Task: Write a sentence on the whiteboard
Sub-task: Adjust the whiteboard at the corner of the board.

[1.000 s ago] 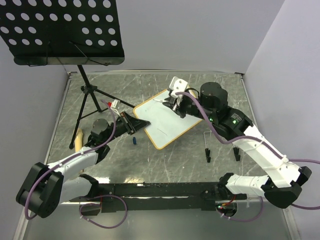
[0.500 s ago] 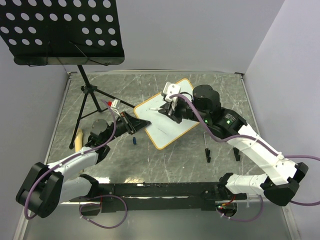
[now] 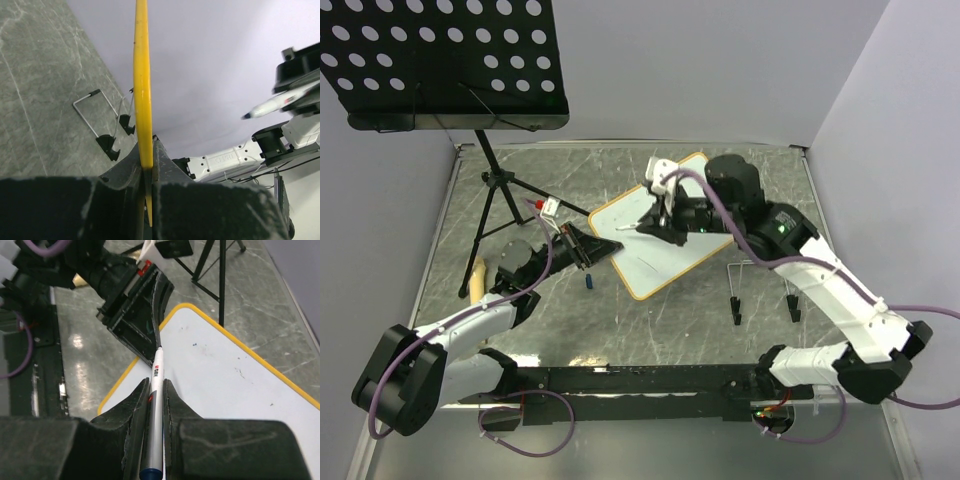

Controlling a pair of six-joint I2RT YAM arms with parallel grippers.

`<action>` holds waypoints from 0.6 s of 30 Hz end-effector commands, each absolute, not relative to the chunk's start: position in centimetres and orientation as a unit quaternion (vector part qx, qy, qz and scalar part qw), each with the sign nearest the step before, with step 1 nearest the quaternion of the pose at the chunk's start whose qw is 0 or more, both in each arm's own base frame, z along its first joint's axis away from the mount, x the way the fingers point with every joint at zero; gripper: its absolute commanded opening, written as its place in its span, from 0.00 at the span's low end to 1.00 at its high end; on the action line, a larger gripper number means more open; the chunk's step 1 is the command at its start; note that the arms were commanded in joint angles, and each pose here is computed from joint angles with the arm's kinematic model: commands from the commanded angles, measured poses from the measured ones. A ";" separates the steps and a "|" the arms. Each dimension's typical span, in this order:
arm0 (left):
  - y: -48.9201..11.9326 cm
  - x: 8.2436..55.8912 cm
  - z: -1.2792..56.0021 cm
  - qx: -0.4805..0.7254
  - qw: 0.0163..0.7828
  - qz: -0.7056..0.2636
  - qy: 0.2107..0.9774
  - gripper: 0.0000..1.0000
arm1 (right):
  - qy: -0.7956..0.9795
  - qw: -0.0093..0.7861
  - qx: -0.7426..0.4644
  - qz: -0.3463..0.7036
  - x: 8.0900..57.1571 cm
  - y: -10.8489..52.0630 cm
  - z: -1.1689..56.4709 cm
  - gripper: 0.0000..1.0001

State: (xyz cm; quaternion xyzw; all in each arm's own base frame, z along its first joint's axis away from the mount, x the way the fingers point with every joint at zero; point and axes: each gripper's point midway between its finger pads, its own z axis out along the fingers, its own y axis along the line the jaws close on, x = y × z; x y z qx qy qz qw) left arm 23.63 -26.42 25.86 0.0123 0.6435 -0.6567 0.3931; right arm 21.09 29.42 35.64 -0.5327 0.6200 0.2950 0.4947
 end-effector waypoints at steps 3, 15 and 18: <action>-25.8 22.0 32.4 0.056 0.451 -0.697 0.555 0.01 | 0.634 0.451 -0.521 0.352 20.2 29.8 41.8 0.00; -27.2 23.8 33.0 0.045 0.495 -0.642 0.585 0.01 | 0.647 0.515 -0.487 0.281 21.4 27.8 38.6 0.00; -29.1 24.1 33.2 0.043 0.503 -0.644 0.575 0.01 | 0.634 0.546 -0.493 0.239 22.1 26.5 40.3 0.00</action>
